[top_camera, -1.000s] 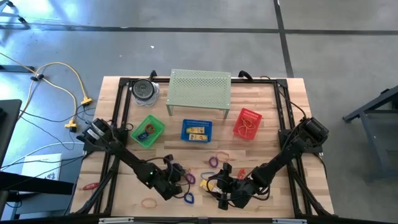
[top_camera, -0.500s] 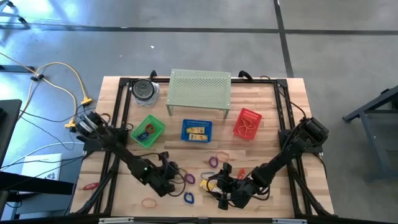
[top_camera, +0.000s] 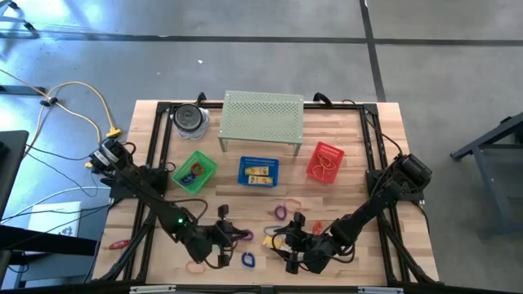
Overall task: Pick & Place Office Desk Supplies
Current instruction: Put the orange rubber band into the red bin
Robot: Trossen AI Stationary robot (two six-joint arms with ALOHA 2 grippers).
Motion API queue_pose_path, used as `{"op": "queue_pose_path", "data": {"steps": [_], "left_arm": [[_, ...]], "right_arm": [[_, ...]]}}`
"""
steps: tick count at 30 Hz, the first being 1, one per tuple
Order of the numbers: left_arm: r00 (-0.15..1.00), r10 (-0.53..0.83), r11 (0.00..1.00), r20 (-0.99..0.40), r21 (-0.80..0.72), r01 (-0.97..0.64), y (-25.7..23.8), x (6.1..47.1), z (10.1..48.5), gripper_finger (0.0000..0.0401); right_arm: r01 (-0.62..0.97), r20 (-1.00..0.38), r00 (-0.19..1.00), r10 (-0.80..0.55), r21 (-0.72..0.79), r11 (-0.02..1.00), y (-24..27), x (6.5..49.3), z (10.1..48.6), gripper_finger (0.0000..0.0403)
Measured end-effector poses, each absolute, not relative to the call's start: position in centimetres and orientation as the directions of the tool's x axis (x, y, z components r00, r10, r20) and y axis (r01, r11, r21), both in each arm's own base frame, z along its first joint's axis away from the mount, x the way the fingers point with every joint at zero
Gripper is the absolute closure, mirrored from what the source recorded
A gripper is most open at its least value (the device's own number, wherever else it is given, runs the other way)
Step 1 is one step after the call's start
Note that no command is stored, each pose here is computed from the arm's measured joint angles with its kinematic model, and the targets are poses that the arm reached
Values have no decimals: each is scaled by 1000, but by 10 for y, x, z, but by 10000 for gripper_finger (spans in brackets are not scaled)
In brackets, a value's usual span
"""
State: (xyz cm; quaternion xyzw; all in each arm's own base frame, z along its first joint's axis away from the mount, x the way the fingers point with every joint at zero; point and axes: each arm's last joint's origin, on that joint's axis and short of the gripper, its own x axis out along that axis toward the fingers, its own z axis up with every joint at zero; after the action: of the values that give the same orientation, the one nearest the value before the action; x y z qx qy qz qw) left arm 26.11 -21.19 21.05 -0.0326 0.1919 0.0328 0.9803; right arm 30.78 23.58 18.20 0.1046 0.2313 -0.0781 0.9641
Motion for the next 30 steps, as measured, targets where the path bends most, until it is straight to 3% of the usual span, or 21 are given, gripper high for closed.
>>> {"op": "queue_pose_path", "data": {"steps": [5, 22, 30], "left_arm": [[948, 48, 999, -314, 11, -47, -210, 268, 218, 401], [939, 94, 996, -330, 36, -86, -202, 279, 209, 401], [940, 92, 996, -330, 47, -81, -202, 279, 209, 401]], "right_arm": [[293, -416, 893, -173, 245, 924, 231, 312, 185, 144], [379, -355, 901, -247, 372, 847, 216, 327, 189, 144], [193, -279, 957, -80, 405, 894, 224, 349, 167, 144]]}}
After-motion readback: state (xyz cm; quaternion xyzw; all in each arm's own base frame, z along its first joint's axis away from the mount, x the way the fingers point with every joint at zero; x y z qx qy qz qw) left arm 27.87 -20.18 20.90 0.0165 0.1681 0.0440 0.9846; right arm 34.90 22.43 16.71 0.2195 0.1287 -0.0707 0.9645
